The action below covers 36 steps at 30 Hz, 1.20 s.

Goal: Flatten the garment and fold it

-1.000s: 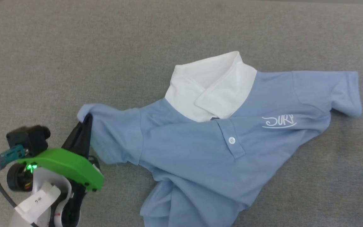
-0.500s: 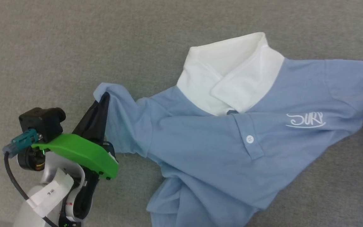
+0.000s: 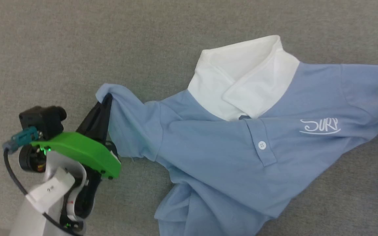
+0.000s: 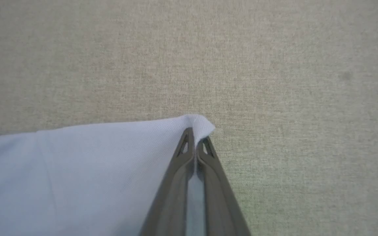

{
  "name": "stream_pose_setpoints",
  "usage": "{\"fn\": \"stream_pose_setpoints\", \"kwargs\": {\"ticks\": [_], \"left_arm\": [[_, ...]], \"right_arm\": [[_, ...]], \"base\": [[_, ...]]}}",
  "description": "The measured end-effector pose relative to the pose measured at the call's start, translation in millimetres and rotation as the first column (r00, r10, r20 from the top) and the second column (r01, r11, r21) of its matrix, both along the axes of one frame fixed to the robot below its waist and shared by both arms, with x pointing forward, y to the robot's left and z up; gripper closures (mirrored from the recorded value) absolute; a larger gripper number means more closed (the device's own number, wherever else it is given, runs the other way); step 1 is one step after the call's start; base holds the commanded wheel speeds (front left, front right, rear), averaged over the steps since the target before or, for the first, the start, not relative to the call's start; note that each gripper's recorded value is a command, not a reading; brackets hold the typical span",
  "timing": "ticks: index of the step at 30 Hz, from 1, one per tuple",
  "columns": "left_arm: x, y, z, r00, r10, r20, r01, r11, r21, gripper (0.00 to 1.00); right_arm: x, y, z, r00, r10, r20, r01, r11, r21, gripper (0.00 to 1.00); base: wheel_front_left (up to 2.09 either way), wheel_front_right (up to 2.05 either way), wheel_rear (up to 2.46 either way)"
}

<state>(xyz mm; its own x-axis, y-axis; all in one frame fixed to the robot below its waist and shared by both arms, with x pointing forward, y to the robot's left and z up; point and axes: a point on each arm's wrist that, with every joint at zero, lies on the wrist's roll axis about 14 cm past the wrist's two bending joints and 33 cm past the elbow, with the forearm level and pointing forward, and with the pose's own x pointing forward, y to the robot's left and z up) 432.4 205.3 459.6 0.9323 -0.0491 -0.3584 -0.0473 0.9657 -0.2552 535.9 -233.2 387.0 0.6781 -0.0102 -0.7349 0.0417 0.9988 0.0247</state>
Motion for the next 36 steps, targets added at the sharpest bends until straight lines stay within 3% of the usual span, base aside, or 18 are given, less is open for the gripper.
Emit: {"fn": "stream_pose_setpoints", "kwargs": {"ticks": [5,10,13,18,25,29,36], "left_arm": [[17.4,-1.5,19.5,0.998,-0.026,0.061,0.025,0.999,0.028,1.0],[47.0,-7.7,61.1,0.984,-0.081,0.159,0.068,0.994,0.085,1.0],[66.8,-13.0,97.7,0.965,-0.119,0.232,0.092,0.988,0.125,1.0],[96.9,-12.8,178.0,0.915,-0.156,0.373,0.069,0.969,0.235,1.0],[105.5,-20.5,272.7,0.846,-0.194,0.496,0.036,0.95,0.31,1.0],[100.8,-34.3,323.1,0.803,-0.222,0.553,0.039,0.946,0.323,1.0],[93.0,-59.6,374.7,0.77,-0.277,0.575,0.079,0.935,0.345,1.0]], "right_arm": [[9.4,4.2,41.8,0.987,0.008,0.161,-0.008,1.0,0.001,1.0],[21.2,17.7,100.6,0.941,0.045,0.336,-0.049,0.999,0.002,1.0],[30.4,23.4,148.2,0.887,0.068,0.457,-0.069,0.998,-0.014,1.0],[40.5,37.8,240.8,0.749,0.118,0.651,-0.104,0.993,-0.061,1.0],[28.2,51.7,345.6,0.586,0.167,0.793,-0.117,0.986,-0.12,1.0],[14.0,52.7,389.3,0.526,0.196,0.827,-0.109,0.981,-0.163,1.0],[-2.0,48.7,426.0,0.503,0.216,0.837,-0.102,0.976,-0.191,1.0]], "base": [[0.0,0.0,0.0],[0.0,0.0,0.0],[0.0,0.0,0.0],[0.0,0.0,0.0],[0.0,0.0,0.0],[0.0,0.0,0.0],[0.0,0.0,0.0]]}}
